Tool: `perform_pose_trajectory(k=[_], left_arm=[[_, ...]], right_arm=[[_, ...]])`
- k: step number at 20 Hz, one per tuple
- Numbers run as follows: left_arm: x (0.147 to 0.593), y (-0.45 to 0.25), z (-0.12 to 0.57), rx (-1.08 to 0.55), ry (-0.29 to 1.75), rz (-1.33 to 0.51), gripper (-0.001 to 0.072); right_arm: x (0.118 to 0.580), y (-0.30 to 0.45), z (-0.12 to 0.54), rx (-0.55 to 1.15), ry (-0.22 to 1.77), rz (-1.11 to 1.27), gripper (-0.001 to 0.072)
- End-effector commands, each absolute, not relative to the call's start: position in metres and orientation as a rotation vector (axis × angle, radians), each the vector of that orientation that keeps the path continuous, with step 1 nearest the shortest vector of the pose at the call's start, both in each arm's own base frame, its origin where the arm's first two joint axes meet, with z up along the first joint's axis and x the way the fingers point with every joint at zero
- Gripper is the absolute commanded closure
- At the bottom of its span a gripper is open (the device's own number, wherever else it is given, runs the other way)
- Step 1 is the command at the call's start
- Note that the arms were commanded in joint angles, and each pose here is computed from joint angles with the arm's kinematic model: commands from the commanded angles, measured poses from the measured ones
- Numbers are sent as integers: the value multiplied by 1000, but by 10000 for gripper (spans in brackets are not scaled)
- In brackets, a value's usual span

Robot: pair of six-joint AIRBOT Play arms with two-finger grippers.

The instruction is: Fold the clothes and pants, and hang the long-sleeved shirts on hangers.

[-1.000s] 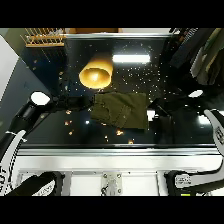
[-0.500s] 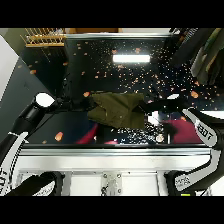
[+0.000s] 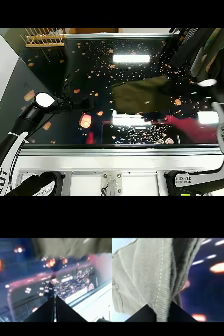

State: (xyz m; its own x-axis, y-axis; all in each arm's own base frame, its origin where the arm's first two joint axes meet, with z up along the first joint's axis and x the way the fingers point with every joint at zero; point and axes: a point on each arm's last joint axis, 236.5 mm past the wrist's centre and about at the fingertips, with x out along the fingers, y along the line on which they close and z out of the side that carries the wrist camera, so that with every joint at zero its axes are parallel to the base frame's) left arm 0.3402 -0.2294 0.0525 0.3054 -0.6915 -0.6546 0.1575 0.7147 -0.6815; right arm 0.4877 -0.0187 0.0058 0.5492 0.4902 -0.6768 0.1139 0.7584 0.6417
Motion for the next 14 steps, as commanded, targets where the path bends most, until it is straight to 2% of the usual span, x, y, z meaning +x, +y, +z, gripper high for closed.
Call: perform_pose_trajectory(k=[1,4,7,10,14], left_arm=[[339,-230,53,-555,1133,-606,677],[339,-230,53,-555,1133,-606,677],[340,-230,53,-555,1130,-604,678],[340,-230,53,-555,1130,-604,678],[339,-230,53,-554,1131,-605,677]], right_arm=[[457,-167,33,701,894,-107,690],[408,-251,34,800,857,-348,690],[354,-289,28,858,868,-552,690],[299,-274,0,821,1002,-676,690],[256,-237,-39,836,1122,-689,689]])
